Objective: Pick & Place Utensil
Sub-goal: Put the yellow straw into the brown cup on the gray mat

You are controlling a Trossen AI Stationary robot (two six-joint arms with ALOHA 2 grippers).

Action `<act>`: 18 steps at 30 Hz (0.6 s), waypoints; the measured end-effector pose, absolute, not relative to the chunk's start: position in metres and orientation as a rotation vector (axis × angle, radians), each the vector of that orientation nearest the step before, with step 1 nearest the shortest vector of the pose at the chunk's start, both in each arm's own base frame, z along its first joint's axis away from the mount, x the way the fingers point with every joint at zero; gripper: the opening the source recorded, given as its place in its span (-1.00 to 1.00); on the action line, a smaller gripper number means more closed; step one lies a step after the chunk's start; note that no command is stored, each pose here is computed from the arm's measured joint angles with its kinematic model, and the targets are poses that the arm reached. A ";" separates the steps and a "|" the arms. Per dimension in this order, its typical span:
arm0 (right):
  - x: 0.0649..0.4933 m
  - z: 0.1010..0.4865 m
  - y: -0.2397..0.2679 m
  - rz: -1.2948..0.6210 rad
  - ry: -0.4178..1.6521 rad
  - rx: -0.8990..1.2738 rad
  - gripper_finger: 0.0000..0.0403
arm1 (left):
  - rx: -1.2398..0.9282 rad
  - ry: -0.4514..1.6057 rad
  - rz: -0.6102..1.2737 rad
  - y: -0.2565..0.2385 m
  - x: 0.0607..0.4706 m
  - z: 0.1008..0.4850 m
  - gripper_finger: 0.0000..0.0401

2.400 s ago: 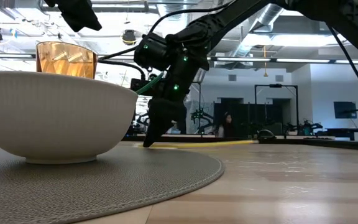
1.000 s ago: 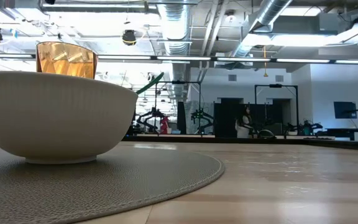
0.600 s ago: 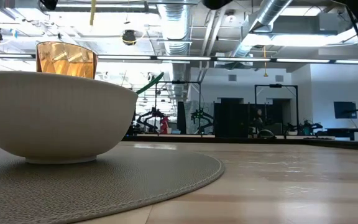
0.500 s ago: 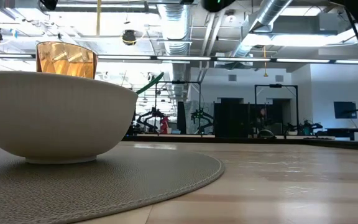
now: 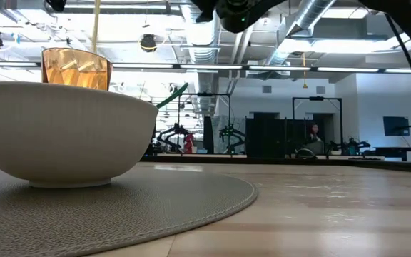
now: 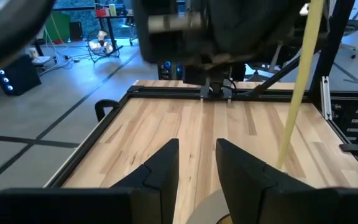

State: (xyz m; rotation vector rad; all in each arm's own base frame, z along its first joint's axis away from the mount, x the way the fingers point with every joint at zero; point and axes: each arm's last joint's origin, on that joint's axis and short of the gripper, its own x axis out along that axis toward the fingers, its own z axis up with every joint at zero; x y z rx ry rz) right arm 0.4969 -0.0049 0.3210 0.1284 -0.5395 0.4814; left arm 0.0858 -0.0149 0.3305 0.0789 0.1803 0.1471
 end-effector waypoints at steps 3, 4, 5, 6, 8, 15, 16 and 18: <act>0.503 0.311 -0.006 0.461 -0.420 0.142 -1.00 | 0.079 0.180 0.147 -0.015 0.086 0.331 -0.46; 0.506 0.306 -0.006 0.452 -0.379 0.136 -1.00 | 0.079 0.180 0.147 -0.015 0.086 0.331 -0.46; 0.508 0.301 -0.006 0.442 -0.344 0.130 -1.00 | 0.079 0.180 0.147 -0.015 0.086 0.331 -0.46; 0.509 0.298 -0.006 0.428 -0.315 0.130 -1.00 | 0.079 0.180 0.147 -0.015 0.086 0.331 -0.46; 0.511 0.293 -0.006 0.399 -0.273 0.139 -1.00 | 0.079 0.180 0.147 -0.015 0.086 0.331 -0.46; 0.511 0.292 -0.005 0.422 -0.255 0.128 -1.00 | 0.078 0.180 0.147 -0.015 0.086 0.331 -0.46; 0.512 0.290 -0.005 0.429 -0.241 0.129 -1.00 | 0.079 0.180 0.146 -0.015 0.086 0.331 -0.46; 0.513 0.286 -0.005 0.434 -0.195 0.138 -1.00 | 0.078 0.180 0.147 -0.015 0.086 0.331 -0.46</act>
